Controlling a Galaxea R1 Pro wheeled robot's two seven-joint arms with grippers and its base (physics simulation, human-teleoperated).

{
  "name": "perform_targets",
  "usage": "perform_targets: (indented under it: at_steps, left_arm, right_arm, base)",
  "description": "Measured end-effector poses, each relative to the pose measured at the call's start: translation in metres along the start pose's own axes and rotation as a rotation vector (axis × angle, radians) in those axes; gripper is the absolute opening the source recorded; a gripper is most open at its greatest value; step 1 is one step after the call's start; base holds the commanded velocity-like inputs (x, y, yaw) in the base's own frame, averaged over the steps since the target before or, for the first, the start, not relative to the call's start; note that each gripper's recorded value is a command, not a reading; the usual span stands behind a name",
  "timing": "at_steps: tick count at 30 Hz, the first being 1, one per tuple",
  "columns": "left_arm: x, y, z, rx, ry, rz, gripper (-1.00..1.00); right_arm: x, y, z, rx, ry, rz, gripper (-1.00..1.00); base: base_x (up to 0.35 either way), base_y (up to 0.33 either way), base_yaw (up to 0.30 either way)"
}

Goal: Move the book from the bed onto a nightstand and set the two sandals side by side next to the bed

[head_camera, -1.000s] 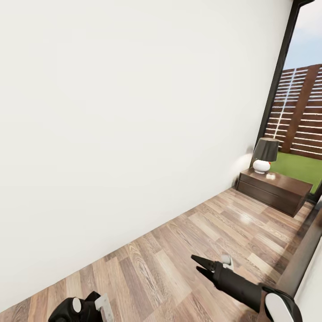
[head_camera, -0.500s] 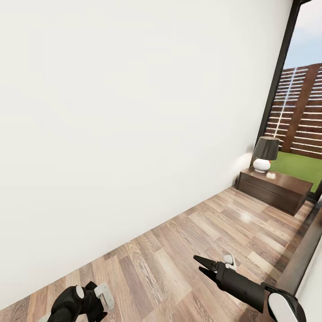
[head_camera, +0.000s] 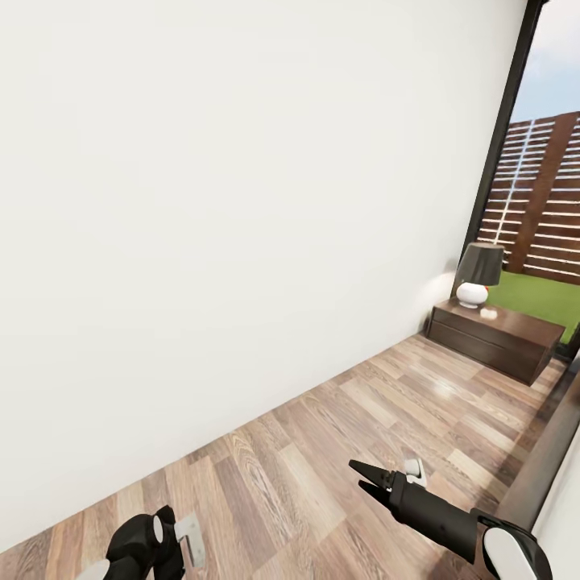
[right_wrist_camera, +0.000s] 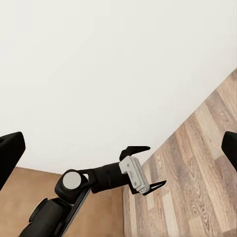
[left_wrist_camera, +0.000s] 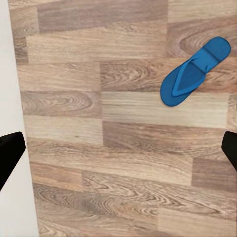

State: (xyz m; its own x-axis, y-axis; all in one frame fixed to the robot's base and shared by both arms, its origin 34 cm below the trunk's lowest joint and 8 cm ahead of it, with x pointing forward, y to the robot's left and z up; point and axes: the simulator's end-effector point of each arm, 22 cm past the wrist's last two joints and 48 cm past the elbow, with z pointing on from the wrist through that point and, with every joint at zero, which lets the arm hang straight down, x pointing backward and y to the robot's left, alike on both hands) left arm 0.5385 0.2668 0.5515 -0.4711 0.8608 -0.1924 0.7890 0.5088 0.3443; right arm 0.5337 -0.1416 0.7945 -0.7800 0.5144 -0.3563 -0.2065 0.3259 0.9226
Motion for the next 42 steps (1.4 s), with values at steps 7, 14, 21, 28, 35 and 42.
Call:
perform_targets:
  at_steps: [7, 14, 21, 28, 35, 42]
  left_arm:
    - [-0.005, -0.01, 0.012, 0.0, -0.006, 0.0, 1.0]
    - [-0.022, -0.002, 0.01, -0.065, 0.018, 0.003, 1.0]
    - [-0.026, -0.002, 0.016, -0.123, 0.075, 0.088, 1.0]
    - [-0.015, -0.005, 0.026, -0.141, 0.121, 0.136, 1.0]
    - [-0.008, -0.011, 0.038, -0.143, 0.129, 0.144, 1.0]
    - [-0.004, -0.018, 0.051, -0.142, 0.129, 0.144, 1.0]
  right_arm:
    - [0.006, -0.012, 0.001, 0.0, -0.001, 0.0, 1.0]
    - [0.011, -0.026, 0.0, 0.005, -0.003, -0.003, 1.0]
    - [0.017, -0.039, 0.0, 0.006, -0.003, -0.005, 1.0]
    - [0.023, -0.052, 0.0, 0.007, -0.004, -0.006, 1.0]
    - [0.03, -0.065, 0.0, 0.009, -0.004, -0.008, 1.0]
    - [0.038, -0.078, 0.001, 0.009, -0.004, -0.006, 1.0]
  base:
    - [0.0, 0.0, 0.0]
    - [0.0, 0.0, 0.0]
    - [0.0, 0.0, 0.0]
    - [0.0, 0.0, 0.0]
    - [0.0, 0.0, 0.0]
    - [0.0, 0.0, 0.0]
